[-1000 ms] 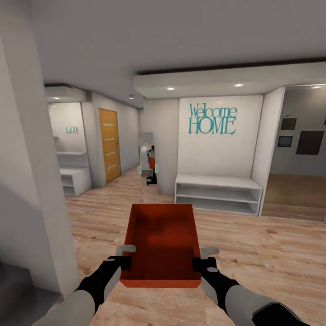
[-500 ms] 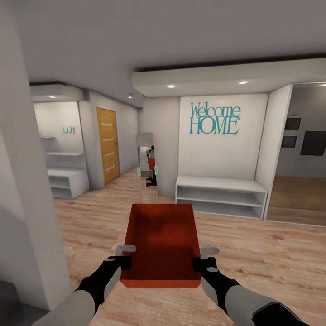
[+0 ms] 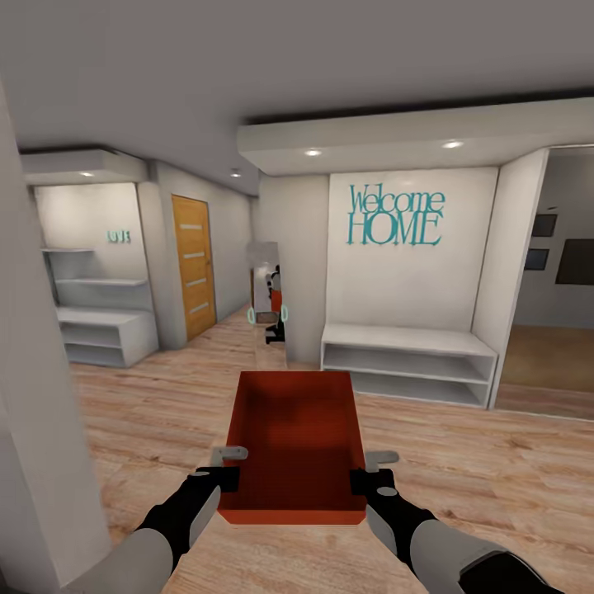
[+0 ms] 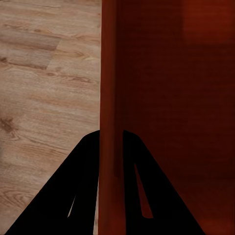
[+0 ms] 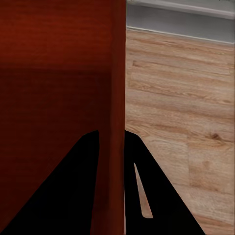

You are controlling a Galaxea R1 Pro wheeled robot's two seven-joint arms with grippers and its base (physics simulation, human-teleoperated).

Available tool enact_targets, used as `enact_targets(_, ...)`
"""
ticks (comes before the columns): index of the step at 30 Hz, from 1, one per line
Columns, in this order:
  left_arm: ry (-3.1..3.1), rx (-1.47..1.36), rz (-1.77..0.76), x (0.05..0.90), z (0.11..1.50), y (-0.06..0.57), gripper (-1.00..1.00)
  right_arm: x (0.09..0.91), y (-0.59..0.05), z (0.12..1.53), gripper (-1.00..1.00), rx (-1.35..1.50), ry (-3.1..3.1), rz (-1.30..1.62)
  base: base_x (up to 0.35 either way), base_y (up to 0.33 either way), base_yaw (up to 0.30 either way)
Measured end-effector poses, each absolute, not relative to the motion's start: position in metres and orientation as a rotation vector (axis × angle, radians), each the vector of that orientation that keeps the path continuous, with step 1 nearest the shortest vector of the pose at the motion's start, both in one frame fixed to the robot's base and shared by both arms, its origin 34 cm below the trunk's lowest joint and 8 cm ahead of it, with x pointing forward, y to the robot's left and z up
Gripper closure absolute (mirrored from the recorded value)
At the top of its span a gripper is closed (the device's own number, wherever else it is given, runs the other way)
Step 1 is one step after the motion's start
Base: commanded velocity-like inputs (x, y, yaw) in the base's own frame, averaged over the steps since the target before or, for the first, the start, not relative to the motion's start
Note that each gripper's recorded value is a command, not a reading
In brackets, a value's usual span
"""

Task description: Move the two storage containers from the living room to the garage. In the garage, place one container on the floor and stack the other container on top of it (either order is fine).

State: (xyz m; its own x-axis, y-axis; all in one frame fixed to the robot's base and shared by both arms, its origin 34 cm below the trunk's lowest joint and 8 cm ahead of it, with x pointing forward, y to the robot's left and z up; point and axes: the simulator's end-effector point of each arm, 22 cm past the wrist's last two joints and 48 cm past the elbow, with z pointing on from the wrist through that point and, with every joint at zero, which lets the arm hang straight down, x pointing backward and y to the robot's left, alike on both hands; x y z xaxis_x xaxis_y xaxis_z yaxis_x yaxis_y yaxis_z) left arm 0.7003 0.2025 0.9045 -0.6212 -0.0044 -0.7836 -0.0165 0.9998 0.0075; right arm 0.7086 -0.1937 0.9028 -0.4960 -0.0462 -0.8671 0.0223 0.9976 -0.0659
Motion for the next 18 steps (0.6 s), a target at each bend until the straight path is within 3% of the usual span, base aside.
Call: enact_targets(18, 2.241, -0.015, 0.017, 0.7002, 0.9045, 0.2022, 1.00, 0.7087, -0.1940, 0.9029, 1.00, -0.017, 2.088, -0.083, 0.323, 0.000, 0.000)
